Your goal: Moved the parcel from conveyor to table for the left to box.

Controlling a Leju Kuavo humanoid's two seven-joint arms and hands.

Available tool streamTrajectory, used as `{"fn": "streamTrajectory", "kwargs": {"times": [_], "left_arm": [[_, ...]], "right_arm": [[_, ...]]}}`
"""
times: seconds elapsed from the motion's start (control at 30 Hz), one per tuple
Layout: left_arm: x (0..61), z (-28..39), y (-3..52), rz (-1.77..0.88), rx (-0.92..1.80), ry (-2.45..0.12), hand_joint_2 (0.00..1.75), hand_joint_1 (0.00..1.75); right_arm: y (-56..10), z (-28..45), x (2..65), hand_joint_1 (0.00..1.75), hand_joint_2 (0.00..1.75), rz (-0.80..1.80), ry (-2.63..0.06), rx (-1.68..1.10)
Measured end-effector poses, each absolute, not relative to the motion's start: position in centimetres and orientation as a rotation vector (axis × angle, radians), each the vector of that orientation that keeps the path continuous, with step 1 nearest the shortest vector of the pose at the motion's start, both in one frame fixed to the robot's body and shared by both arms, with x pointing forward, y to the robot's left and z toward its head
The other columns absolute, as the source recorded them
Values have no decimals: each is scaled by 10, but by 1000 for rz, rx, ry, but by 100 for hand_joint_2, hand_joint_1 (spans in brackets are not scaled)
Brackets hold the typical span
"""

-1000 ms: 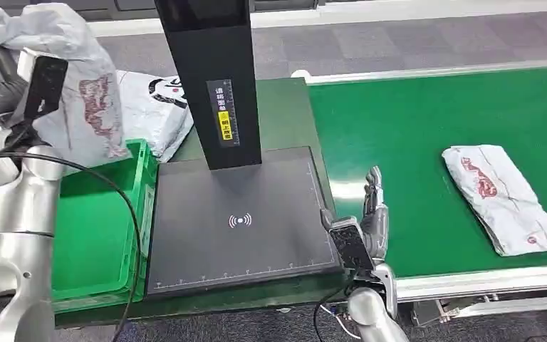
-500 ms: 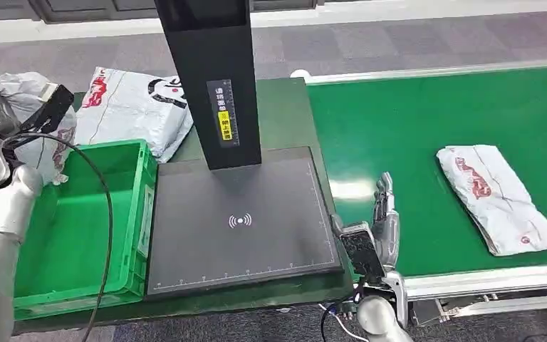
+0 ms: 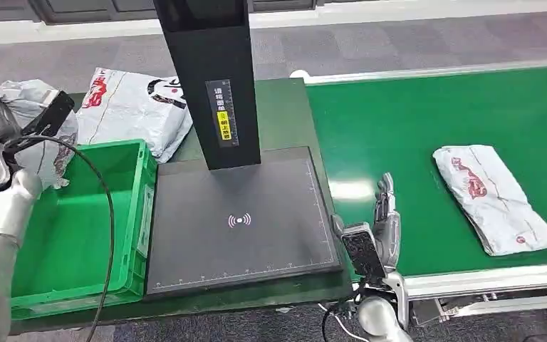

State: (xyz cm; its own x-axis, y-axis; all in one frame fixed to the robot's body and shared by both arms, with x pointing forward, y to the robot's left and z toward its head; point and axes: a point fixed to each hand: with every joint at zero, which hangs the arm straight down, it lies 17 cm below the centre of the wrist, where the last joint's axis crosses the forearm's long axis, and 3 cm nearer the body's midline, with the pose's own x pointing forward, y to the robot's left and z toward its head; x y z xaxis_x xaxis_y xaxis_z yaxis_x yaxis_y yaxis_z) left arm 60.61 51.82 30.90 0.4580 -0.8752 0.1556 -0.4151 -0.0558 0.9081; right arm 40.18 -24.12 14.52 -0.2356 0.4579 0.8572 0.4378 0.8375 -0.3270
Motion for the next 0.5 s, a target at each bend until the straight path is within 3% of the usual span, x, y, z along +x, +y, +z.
{"fn": "streamTrajectory", "kwargs": {"times": [0.13,0.17,0.2,0.23,0.5], "left_arm": [[605,302,522,-562,1658,-1111,175,175],[610,294,516,-589,1599,-1140,175,0],[616,273,496,-638,1456,-1238,175,0],[611,231,486,-689,1360,-1167,175,0],[607,297,425,-390,1161,-1670,175,0]], "right_arm": [[-242,146,401,0,175,20,-1863,-675],[-242,146,401,0,175,19,-1861,-676],[-245,146,400,0,175,15,-1860,-682],[-248,145,400,0,175,21,-1855,-686],[-254,146,394,0,175,21,-1847,-703]]}}
